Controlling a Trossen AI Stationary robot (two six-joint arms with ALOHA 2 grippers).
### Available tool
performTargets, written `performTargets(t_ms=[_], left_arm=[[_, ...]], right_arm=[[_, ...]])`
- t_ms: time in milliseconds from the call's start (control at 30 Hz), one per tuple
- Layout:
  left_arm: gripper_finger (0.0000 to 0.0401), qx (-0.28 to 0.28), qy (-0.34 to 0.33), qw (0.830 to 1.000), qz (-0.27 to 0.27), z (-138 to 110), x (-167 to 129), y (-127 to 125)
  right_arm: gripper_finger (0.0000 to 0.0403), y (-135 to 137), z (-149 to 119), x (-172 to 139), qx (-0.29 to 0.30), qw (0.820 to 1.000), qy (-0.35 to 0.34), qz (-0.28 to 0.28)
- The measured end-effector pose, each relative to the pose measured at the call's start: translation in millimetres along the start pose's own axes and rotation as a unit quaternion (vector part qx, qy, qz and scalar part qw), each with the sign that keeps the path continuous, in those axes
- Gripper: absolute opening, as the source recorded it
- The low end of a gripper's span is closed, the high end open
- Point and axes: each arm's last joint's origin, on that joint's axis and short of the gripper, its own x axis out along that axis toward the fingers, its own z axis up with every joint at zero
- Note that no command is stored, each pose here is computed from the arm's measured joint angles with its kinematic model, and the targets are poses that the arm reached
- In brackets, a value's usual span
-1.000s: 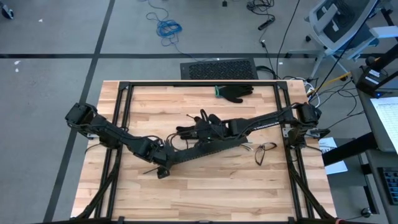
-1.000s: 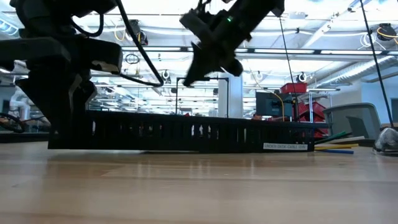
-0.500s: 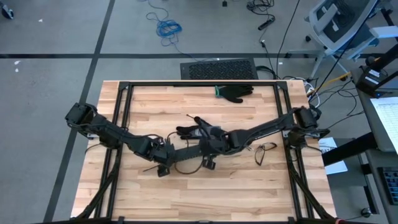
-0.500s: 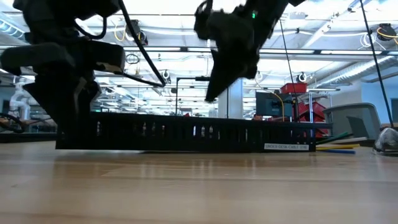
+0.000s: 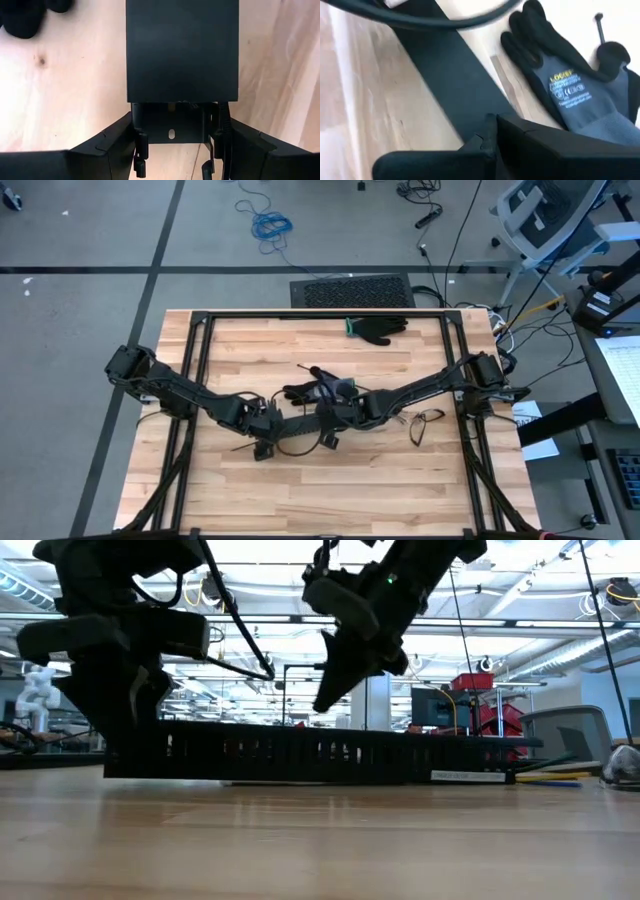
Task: Ziptie cables
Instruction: Close the black cable duct
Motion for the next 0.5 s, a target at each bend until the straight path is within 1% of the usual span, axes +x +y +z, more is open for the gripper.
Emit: performTargets(t_ms=[100,233,367,500], left_arm=[[0.0244,0.013,0.001,1.000,-0.002,-0.2,0.0,-0.4],[0.0244,0.014,0.001,1.000,-0.003,-0.3,0.0,-0.5],[0.0244,0.014,0.001,1.000,-0.003,-0.3,0.0,-0.5],[0.0244,0.013,0.000,1.000,-0.003,0.0,0.2,-0.4]], right_arm=[[0.0000,-2.6,-3.2,-1.0,-0.001,1.000,0.019,-0.009],[0.0000,-5.4,-8.4,-2.1,0.001,0.999,0.050,-0.012],[0.0000,-5.5,-8.6,-2.1,0.001,0.999,0.052,-0.013],[0.0000,-5.8,-12.9,12.1,0.000,0.998,0.061,-0.025]])
